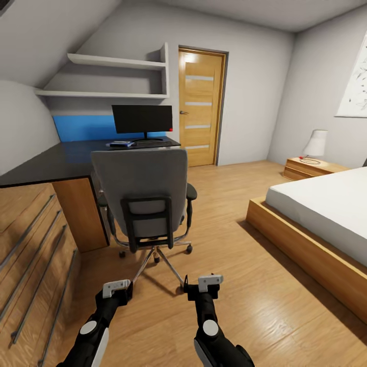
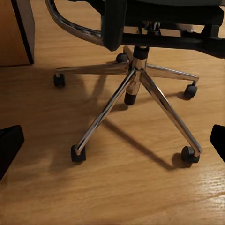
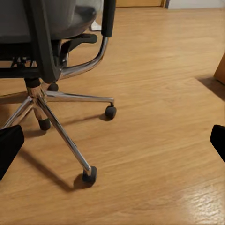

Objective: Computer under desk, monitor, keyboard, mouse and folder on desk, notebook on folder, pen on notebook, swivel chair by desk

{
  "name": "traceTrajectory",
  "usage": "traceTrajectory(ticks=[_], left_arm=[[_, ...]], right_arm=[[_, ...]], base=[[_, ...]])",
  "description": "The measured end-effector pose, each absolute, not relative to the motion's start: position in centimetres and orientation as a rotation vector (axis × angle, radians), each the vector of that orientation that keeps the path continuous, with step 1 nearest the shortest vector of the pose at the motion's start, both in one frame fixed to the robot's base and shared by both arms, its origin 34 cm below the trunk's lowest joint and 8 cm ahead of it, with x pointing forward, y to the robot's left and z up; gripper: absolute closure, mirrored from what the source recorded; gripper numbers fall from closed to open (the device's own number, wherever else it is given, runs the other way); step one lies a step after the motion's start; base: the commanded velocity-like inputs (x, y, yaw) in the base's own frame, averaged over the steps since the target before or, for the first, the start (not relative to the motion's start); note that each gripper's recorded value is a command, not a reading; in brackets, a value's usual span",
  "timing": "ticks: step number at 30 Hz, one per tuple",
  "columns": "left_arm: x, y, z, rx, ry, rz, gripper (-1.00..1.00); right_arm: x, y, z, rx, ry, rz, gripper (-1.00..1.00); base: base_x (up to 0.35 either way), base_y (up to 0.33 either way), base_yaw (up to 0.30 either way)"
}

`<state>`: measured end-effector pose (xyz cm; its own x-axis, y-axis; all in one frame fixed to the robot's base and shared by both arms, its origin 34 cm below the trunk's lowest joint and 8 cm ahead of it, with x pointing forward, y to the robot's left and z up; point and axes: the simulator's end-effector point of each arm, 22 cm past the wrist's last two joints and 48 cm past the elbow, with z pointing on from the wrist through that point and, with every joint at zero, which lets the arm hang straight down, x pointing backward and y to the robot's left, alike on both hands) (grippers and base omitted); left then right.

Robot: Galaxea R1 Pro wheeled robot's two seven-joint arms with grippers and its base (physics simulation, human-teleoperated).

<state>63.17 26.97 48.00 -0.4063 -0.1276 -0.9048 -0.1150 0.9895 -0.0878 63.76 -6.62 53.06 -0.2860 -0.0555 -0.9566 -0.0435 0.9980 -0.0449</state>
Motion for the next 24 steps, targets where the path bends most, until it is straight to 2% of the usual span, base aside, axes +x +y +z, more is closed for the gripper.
traceTrajectory(ticks=[24], left_arm=[[62.0, 26.7, 43.6, -0.185, 2.001, -0.009, -1.0]], right_arm=[[65.0, -5.2, 55.3, -0.117, 1.749, -0.011, -1.0]], base=[[-0.002, 0.004, 0.0]])
